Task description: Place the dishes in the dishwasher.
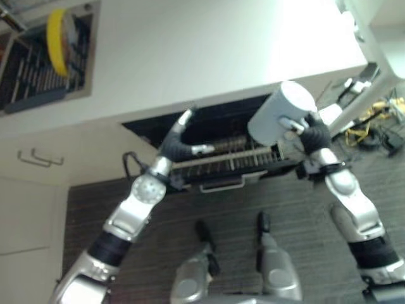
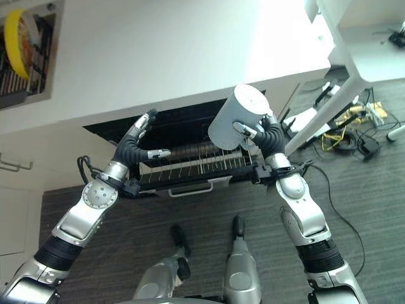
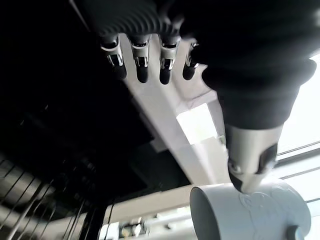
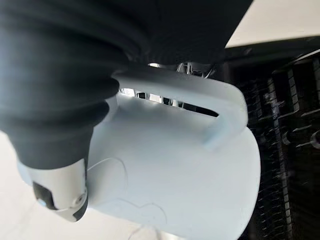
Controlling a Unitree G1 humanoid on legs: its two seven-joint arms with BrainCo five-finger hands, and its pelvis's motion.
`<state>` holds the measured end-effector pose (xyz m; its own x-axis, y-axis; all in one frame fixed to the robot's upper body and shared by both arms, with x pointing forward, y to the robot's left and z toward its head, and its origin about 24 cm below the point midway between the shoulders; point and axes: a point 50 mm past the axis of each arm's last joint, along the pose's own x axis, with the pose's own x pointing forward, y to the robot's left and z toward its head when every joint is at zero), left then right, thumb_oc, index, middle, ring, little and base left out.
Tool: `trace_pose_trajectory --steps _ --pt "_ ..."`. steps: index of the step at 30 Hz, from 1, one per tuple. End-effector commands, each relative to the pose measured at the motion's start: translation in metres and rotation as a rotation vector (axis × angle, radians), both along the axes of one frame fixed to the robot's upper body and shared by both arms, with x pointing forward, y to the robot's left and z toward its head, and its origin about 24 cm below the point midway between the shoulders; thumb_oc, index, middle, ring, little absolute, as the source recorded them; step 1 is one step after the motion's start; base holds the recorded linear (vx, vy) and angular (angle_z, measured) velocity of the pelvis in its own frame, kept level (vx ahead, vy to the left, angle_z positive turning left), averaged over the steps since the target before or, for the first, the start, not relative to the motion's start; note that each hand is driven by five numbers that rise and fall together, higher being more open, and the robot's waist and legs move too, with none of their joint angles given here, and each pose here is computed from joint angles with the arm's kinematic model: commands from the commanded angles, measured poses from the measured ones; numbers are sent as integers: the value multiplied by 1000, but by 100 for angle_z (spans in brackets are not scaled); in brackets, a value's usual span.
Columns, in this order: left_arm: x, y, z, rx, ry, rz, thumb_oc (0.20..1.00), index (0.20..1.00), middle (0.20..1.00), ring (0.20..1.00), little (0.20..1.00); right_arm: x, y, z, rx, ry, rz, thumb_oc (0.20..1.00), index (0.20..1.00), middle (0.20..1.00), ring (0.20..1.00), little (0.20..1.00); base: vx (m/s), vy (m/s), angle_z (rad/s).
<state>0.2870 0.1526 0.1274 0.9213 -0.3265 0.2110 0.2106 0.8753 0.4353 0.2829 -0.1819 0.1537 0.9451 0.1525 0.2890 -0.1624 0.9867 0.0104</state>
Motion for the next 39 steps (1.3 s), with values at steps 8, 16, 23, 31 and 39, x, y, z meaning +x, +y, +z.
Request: trace_pose_trajectory --steps 8,16,23,31,39 --pt "-7 6 -39 218 303 -129 1000 1000 1000 1000 1000 -13 3 27 20 -171 64 200 200 200 200 200 90 23 -4" --pt "0 54 -121 495 760 78 1000 1000 1000 1000 1000 -8 6 23 -25 -126 130 200 200 200 200 200 82 21 -7" --pt "-24 82 -180 796 1082 162 1000 1000 1000 1000 1000 -6 12 25 -46 -102 180 200 200 200 200 200 38 20 -9" --pt "-59 55 -220 937 1415 -94 1000 1000 1000 1000 1000 -3 24 21 -75 -80 235 200 200 200 200 200 23 5 -8" --pt "-60 57 -172 1425 1618 -433 1000 1000 1000 1000 1000 6 20 24 -143 -69 211 200 200 200 200 200 -25 13 1"
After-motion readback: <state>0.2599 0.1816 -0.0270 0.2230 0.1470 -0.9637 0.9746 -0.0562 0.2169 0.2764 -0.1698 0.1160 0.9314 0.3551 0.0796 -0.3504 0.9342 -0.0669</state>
